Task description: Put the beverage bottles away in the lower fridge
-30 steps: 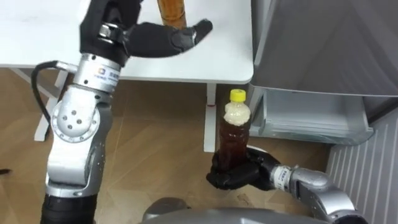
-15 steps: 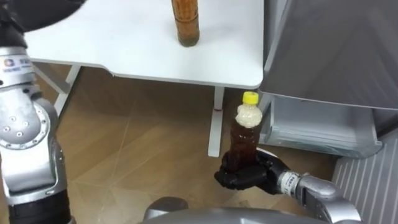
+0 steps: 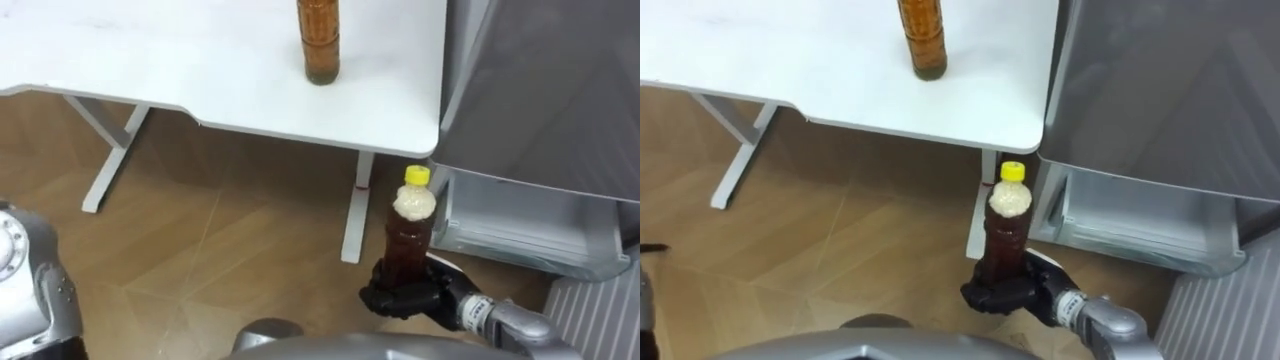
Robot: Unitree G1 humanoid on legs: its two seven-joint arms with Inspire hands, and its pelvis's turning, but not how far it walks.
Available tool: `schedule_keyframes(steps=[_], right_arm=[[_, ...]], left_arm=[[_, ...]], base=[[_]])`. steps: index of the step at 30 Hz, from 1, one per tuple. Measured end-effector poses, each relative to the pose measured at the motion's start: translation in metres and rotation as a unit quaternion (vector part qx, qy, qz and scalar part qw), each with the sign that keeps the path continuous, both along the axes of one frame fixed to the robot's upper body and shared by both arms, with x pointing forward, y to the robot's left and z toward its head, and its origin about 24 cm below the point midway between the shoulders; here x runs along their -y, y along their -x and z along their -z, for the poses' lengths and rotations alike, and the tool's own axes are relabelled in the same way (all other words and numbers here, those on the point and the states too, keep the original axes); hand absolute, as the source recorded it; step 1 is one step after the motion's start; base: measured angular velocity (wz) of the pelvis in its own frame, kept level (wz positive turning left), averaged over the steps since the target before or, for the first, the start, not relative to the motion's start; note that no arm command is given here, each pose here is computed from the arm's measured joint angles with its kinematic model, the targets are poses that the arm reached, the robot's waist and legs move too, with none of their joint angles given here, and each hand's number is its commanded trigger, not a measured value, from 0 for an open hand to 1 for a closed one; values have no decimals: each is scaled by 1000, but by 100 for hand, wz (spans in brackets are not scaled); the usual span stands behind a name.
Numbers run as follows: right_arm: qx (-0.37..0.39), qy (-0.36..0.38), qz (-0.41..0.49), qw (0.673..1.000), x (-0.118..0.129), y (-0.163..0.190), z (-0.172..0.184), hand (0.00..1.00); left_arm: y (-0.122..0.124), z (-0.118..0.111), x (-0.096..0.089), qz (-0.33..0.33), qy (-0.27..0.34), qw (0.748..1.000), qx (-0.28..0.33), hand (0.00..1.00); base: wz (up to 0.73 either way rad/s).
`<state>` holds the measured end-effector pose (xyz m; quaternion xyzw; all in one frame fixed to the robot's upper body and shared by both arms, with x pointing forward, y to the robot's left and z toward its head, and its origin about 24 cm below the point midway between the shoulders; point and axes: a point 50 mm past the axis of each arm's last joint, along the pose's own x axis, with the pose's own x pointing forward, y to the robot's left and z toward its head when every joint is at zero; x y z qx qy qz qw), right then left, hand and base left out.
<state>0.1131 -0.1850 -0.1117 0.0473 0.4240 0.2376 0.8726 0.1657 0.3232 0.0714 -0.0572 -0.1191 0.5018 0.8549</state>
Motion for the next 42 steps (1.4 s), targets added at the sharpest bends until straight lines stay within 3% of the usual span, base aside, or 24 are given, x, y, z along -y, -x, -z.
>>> schedule_keyframes(steps=[2,6,15,24,32,35,42], right_arm=[[3,3,7,1000,-1,-1,0,100],[4,9,15,1000,-2,-4,0,100],[-4,46,71,996,4,-3,6,100],[-5,109,182,977,26,-5,9,100],[15,145,246,958,32,-14,5,100],[23,138,276,951,32,-24,2,100],[26,88,348,933,28,-35,-2,100]], left_arm=[[5,27,-4,-27,73,997,-27,0],[12,74,3,-36,136,983,-116,0],[46,144,27,-13,159,938,-309,0],[58,178,59,108,114,886,-437,0],[82,211,91,260,130,792,-536,0],[91,218,96,295,143,762,-559,0],[94,222,102,351,134,724,-578,0]], base=[[3],[5],[0],[-1],[-6],[-7],[-1]])
